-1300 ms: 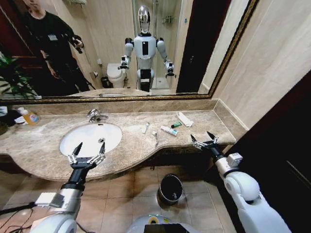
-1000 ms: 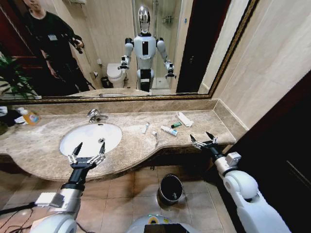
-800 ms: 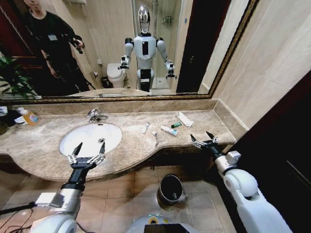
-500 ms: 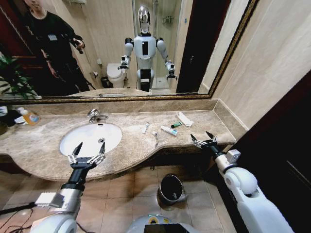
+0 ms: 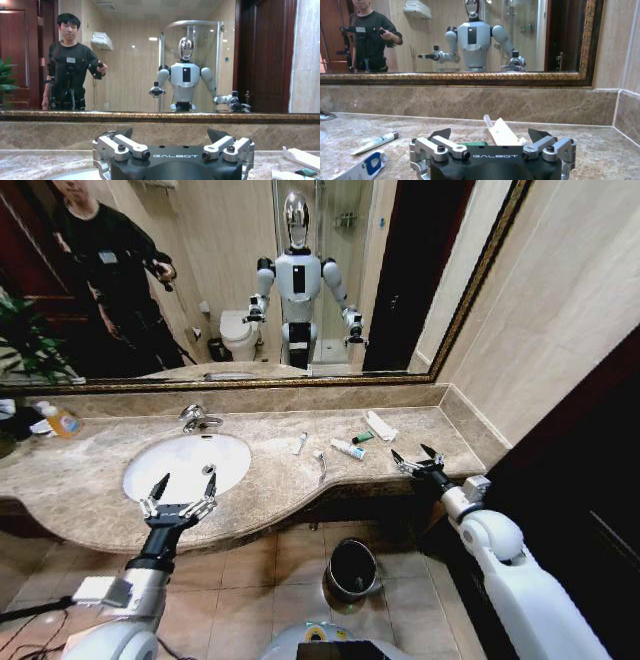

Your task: Pick up the trash from the sink and place it in the trash bin.

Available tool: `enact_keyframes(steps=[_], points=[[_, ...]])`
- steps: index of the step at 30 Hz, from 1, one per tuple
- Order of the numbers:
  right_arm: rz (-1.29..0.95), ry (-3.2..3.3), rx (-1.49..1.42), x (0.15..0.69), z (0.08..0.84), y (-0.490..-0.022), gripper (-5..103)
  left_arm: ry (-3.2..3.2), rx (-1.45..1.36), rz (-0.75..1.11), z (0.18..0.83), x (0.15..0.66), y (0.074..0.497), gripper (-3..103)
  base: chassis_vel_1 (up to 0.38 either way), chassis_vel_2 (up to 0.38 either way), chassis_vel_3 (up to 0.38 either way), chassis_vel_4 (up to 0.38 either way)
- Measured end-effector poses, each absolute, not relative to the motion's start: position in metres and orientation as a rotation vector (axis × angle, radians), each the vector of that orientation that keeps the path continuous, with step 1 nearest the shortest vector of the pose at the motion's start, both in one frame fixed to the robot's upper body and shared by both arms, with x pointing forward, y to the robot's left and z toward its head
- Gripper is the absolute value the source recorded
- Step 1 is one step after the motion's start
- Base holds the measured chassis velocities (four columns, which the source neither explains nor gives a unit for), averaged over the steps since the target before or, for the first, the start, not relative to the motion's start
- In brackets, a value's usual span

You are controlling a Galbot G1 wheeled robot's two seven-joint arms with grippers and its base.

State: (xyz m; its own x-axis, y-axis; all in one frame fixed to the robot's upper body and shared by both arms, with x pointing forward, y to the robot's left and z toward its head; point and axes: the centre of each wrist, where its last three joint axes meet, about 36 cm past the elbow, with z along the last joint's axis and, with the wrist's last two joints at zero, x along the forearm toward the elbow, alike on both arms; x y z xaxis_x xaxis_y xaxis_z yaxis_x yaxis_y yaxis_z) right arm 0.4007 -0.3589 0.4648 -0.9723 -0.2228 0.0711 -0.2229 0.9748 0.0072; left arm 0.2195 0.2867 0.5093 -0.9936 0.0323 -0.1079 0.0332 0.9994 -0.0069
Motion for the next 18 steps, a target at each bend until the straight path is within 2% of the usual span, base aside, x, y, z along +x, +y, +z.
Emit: enact_keyframes(steps=[18], points=[[0.002, -3.028, 0.334, 0.479, 0.458, -0.374, 100, 3.033, 0.050, -0.013, 0.509, 0.219, 0.287, 100, 0.000, 0.000, 0.000, 0.000]])
